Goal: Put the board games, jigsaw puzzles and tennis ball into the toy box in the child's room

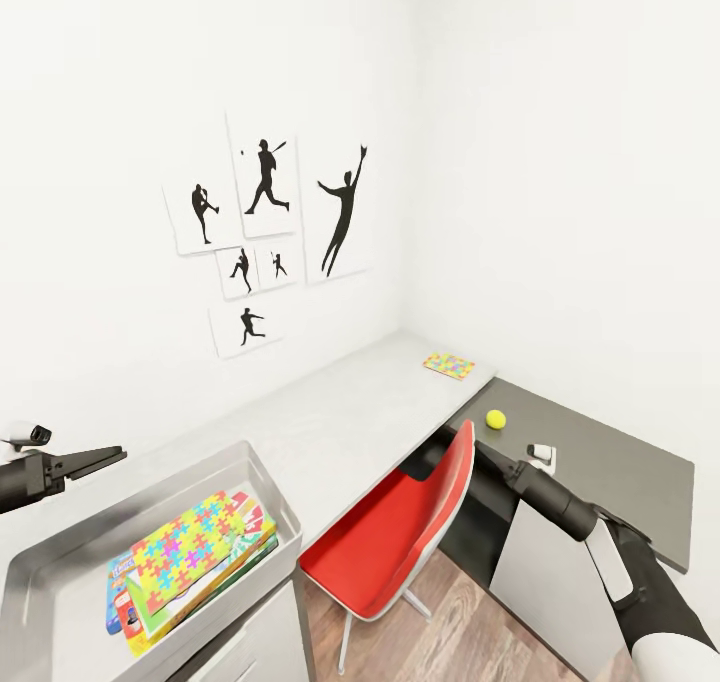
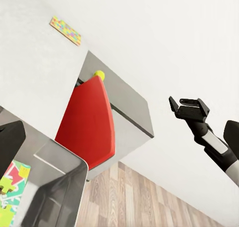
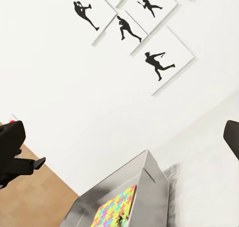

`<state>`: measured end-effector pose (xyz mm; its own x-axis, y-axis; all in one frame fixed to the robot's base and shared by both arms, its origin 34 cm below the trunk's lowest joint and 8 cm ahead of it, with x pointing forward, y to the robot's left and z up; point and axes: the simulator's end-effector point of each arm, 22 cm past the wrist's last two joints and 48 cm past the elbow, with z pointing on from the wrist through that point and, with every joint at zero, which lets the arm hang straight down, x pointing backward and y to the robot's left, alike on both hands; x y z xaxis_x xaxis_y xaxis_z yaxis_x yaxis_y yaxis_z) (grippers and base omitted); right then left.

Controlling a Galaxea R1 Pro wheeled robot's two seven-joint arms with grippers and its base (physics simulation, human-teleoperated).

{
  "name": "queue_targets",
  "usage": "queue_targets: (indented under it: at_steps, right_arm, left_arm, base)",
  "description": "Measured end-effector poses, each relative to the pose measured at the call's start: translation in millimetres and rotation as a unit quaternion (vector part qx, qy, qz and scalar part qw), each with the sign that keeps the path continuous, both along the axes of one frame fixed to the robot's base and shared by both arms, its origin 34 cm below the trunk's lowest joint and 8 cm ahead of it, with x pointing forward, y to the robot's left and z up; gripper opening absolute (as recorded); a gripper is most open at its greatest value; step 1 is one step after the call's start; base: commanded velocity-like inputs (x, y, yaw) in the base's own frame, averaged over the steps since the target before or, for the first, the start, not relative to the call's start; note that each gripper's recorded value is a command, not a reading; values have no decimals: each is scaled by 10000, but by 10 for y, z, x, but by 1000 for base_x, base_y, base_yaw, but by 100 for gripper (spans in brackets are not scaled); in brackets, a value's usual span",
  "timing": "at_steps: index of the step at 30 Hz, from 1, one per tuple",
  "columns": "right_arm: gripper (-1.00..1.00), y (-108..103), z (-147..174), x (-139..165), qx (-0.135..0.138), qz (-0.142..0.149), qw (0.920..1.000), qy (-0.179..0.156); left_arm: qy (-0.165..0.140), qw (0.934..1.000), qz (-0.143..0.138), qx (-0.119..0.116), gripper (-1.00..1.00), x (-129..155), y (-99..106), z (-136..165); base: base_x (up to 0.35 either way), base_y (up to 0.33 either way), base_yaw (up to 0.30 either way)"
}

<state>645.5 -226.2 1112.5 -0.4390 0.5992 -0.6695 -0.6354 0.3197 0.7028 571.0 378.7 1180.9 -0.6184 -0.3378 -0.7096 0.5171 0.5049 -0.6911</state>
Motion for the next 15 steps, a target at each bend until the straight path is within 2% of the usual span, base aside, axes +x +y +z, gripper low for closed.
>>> queue_targets:
  at_steps: [7, 15]
  right_arm:
    - [100, 2, 2, -1, -1, 2, 10000, -2]
    - [100, 2, 37, -9, -2, 3, 10000, -35]
  left_arm:
    - [-2, 10000, -2, -2, 100, -1, -3, 1]
    - [-32, 10000, -8, -5, 100, -12, -9, 29]
  base:
    - [0, 0, -14]
    - [0, 0, -133]
